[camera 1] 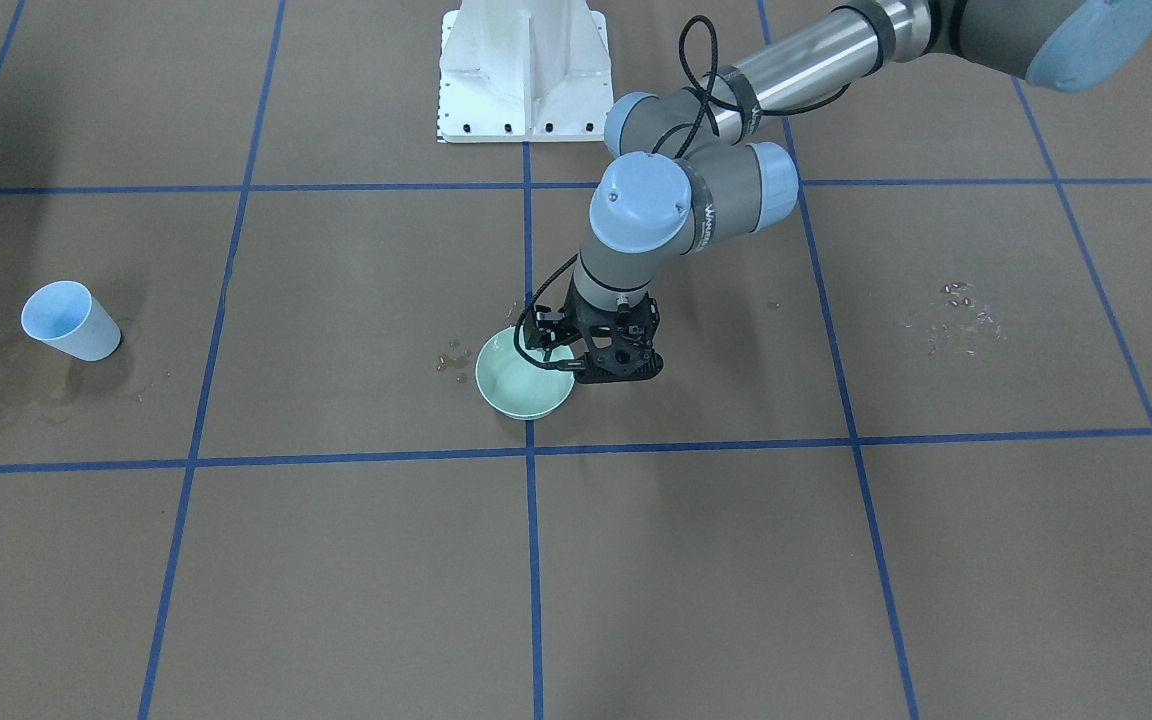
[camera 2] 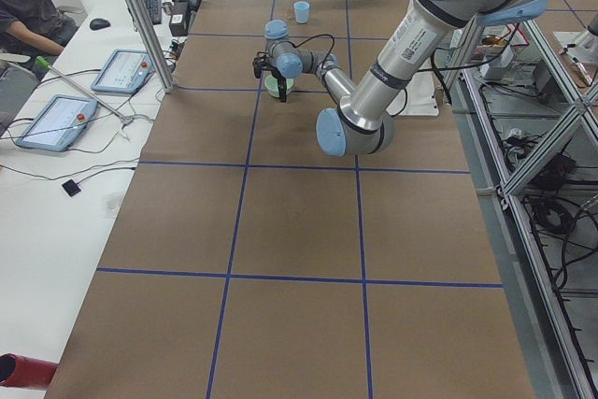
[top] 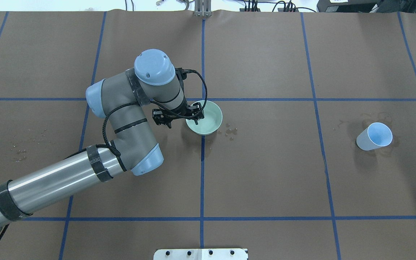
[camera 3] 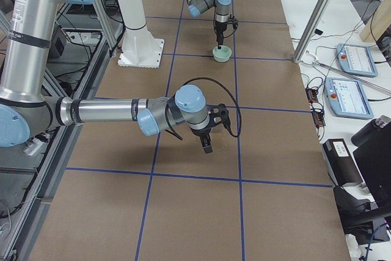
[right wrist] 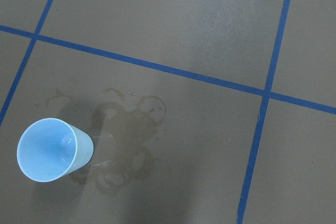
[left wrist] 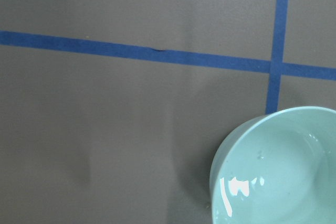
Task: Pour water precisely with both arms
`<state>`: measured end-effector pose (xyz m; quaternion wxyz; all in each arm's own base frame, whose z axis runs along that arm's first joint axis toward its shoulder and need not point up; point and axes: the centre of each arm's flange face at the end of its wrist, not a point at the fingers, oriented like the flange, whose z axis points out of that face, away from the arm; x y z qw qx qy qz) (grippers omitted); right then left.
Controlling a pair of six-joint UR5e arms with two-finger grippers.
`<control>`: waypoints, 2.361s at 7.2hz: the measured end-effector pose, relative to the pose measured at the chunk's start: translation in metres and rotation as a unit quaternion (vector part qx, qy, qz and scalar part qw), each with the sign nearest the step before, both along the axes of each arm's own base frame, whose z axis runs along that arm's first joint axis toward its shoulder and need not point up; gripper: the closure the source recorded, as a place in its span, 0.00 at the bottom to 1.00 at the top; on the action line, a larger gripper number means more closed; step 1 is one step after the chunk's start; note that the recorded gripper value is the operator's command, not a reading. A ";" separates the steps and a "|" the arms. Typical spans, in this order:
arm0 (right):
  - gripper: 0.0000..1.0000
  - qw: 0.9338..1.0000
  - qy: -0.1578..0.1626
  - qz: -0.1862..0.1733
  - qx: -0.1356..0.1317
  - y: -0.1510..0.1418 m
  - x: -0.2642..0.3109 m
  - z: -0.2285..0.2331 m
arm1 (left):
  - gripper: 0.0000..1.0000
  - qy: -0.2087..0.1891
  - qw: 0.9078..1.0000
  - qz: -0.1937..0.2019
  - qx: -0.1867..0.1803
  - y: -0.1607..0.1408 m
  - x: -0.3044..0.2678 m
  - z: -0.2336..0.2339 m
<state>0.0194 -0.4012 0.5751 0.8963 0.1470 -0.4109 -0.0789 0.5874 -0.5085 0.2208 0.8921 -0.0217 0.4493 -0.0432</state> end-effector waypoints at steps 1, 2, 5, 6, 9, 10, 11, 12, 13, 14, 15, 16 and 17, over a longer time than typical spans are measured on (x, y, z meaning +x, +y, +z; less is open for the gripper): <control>0.01 1.000 0.000 0.000 0.000 0.000 0.000 0.001 | 1.00 0.003 1.000 -0.002 -0.001 -0.001 0.002 0.001; 0.01 1.000 0.001 0.000 -0.001 -0.001 0.000 0.001 | 1.00 0.005 1.000 -0.003 0.000 -0.002 0.002 0.001; 0.01 1.000 0.001 0.000 -0.001 -0.001 0.000 0.002 | 1.00 0.029 0.999 -0.009 0.013 -0.008 -0.008 -0.008; 0.01 1.000 0.001 0.000 -0.001 -0.001 0.000 0.003 | 1.00 0.045 0.999 -0.012 0.015 -0.014 -0.024 -0.011; 0.01 1.000 0.000 0.000 -0.001 -0.002 -0.001 0.002 | 1.00 0.084 0.996 0.020 0.018 -0.008 -0.161 0.097; 0.01 1.000 0.000 0.000 0.000 -0.003 -0.001 0.002 | 1.00 0.087 0.995 0.037 0.042 0.002 -0.223 0.163; 0.01 1.000 0.000 0.000 0.000 -0.003 -0.001 0.001 | 1.00 0.086 0.993 0.052 0.061 0.008 -0.276 0.217; 0.01 1.000 0.000 0.000 0.001 -0.003 -0.001 0.001 | 1.00 0.077 0.992 0.067 0.079 0.012 -0.321 0.266; 0.01 1.000 0.000 0.000 0.001 -0.004 -0.001 0.000 | 1.00 0.064 0.990 0.077 0.096 0.015 -0.360 0.310; 0.01 1.000 0.000 0.000 0.002 -0.004 0.000 0.000 | 1.00 0.052 0.989 0.084 0.108 0.017 -0.389 0.346; 0.01 1.000 0.000 0.001 0.002 -0.003 0.000 0.000 | 1.00 0.042 0.989 0.090 0.112 0.021 -0.408 0.374; 0.01 1.000 0.000 0.001 0.002 -0.003 0.000 -0.001 | 1.00 0.036 0.989 0.092 0.108 0.025 -0.419 0.392; 0.01 1.000 -0.001 0.002 0.002 -0.003 0.000 -0.001 | 1.00 0.033 0.990 0.093 0.103 0.033 -0.426 0.407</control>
